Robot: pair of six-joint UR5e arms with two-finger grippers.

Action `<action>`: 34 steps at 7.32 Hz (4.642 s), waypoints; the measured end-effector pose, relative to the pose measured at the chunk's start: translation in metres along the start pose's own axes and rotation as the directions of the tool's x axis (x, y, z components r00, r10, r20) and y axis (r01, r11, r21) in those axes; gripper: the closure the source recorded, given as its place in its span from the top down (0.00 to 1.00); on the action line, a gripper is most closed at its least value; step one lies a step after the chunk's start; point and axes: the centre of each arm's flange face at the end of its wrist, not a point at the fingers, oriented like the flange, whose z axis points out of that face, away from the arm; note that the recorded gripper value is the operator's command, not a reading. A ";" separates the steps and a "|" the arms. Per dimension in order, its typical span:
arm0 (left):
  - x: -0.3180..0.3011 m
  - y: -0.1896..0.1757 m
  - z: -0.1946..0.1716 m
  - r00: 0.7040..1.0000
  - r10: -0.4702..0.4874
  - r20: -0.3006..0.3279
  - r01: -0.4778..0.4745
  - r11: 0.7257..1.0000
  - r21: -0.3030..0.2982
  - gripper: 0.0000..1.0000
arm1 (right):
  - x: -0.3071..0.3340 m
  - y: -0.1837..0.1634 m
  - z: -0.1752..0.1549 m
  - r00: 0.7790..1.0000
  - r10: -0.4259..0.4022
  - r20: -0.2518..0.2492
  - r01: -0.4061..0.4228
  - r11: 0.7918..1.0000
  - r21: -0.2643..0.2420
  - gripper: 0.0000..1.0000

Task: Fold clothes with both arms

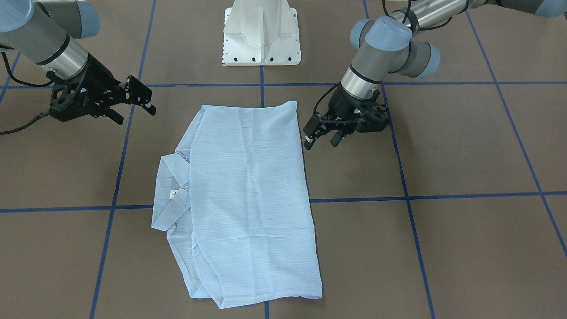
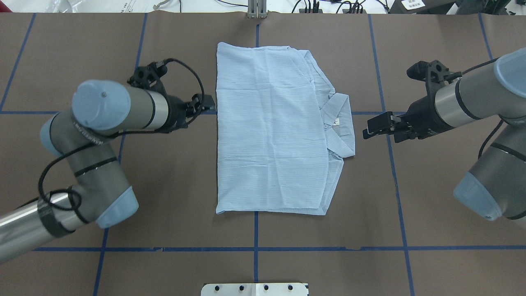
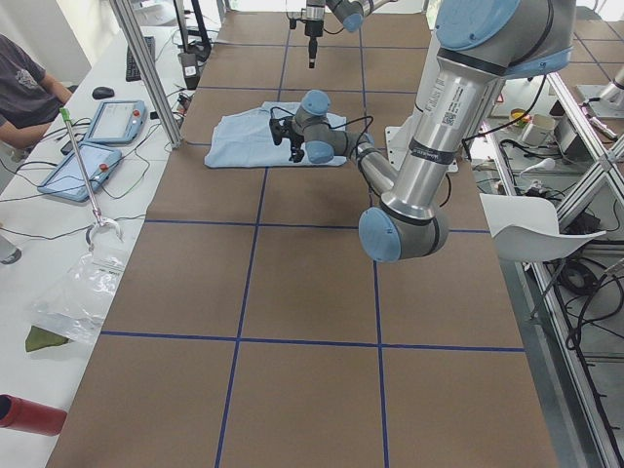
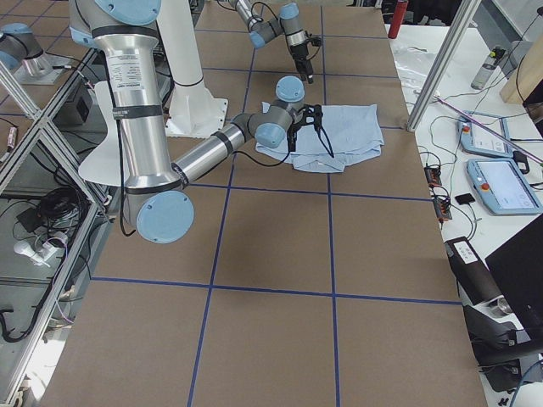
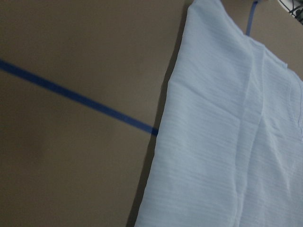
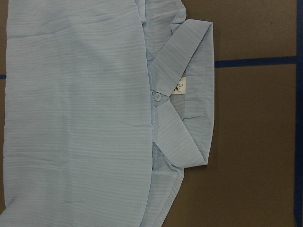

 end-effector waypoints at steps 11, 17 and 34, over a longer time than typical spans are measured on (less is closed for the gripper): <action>-0.016 0.144 0.051 0.964 -0.183 0.191 0.197 0.979 -0.059 0.77 | 0.008 -0.004 0.001 1.000 0.011 -0.028 -0.010 0.999 0.034 1.00; -0.012 0.150 0.053 0.964 -0.186 0.191 0.202 0.977 -0.069 0.55 | 0.010 -0.004 0.001 0.999 0.013 -0.029 -0.012 0.999 0.034 1.00; -0.004 0.154 0.051 0.969 -0.166 0.182 0.183 0.980 -0.082 0.00 | -0.134 0.083 0.165 0.891 0.369 -0.265 -0.351 0.930 0.113 1.00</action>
